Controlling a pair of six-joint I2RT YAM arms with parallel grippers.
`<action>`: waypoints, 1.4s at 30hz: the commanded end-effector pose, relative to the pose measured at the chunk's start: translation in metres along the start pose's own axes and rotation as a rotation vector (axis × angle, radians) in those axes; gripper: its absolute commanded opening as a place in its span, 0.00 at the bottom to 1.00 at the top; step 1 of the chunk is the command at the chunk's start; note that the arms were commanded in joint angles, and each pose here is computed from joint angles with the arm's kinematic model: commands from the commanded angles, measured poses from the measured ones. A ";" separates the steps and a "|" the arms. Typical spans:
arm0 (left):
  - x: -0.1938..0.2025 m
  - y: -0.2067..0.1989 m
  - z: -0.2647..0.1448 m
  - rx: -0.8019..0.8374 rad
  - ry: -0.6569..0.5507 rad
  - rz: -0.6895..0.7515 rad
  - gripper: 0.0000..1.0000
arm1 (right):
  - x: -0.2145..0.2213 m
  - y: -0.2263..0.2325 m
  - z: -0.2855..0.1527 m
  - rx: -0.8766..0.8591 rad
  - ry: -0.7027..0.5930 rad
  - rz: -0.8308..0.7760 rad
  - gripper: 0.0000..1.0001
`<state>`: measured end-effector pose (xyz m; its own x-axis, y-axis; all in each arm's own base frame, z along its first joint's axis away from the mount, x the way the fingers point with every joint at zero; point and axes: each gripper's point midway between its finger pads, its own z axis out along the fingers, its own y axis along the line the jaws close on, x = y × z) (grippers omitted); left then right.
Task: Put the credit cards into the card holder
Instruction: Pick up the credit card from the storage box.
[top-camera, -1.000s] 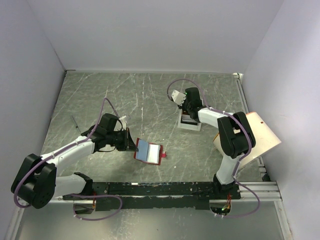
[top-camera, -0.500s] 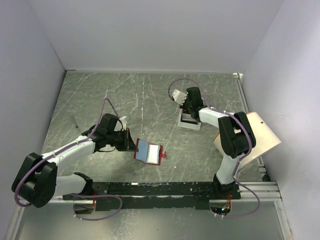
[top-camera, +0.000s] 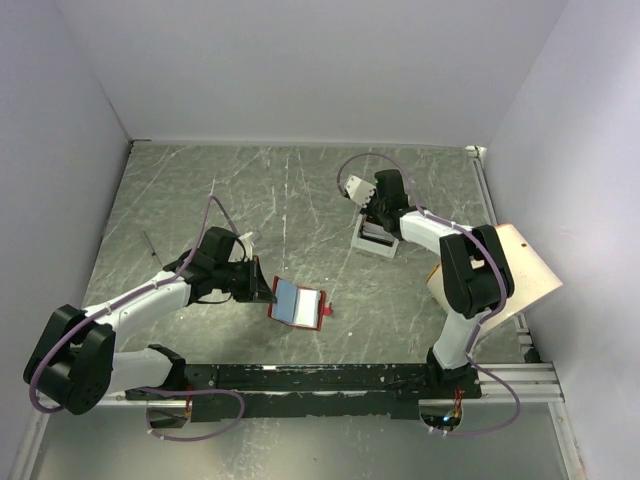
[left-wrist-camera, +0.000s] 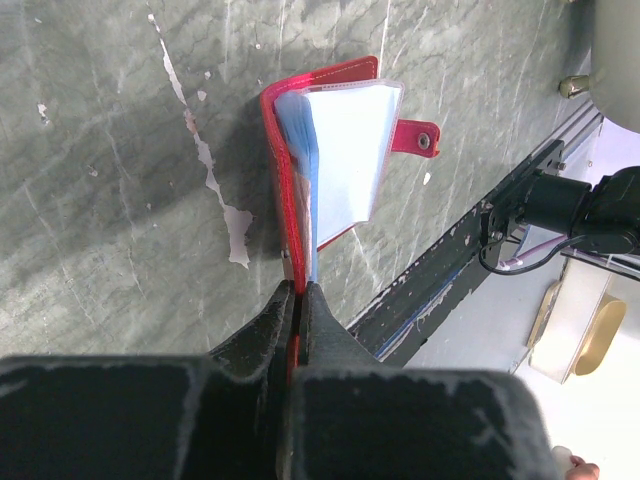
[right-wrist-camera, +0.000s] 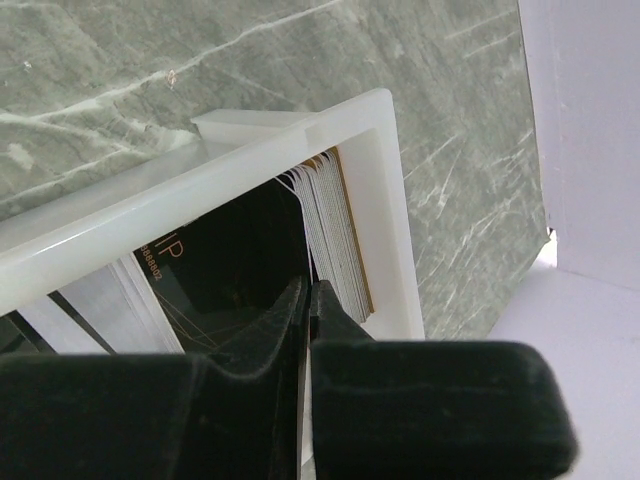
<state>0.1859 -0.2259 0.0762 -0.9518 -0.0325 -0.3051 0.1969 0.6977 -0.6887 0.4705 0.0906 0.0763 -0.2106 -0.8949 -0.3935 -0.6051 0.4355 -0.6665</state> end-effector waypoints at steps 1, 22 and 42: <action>-0.004 -0.006 -0.001 0.035 -0.018 0.012 0.07 | -0.013 -0.022 -0.012 0.027 -0.042 0.022 0.00; -0.004 -0.006 0.006 0.081 -0.063 -0.079 0.07 | -0.035 -0.039 -0.078 0.018 -0.023 0.339 0.00; -0.013 -0.001 0.000 0.043 -0.167 -0.130 0.07 | -0.150 0.079 -0.207 -0.130 -0.191 0.793 0.00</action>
<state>0.1891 -0.2273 0.0714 -0.9367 -0.2092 -0.2809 0.0810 0.6507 -0.7550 0.3110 0.2329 0.1879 -0.3737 -0.5625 -0.7375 -0.5521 0.7738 -0.3104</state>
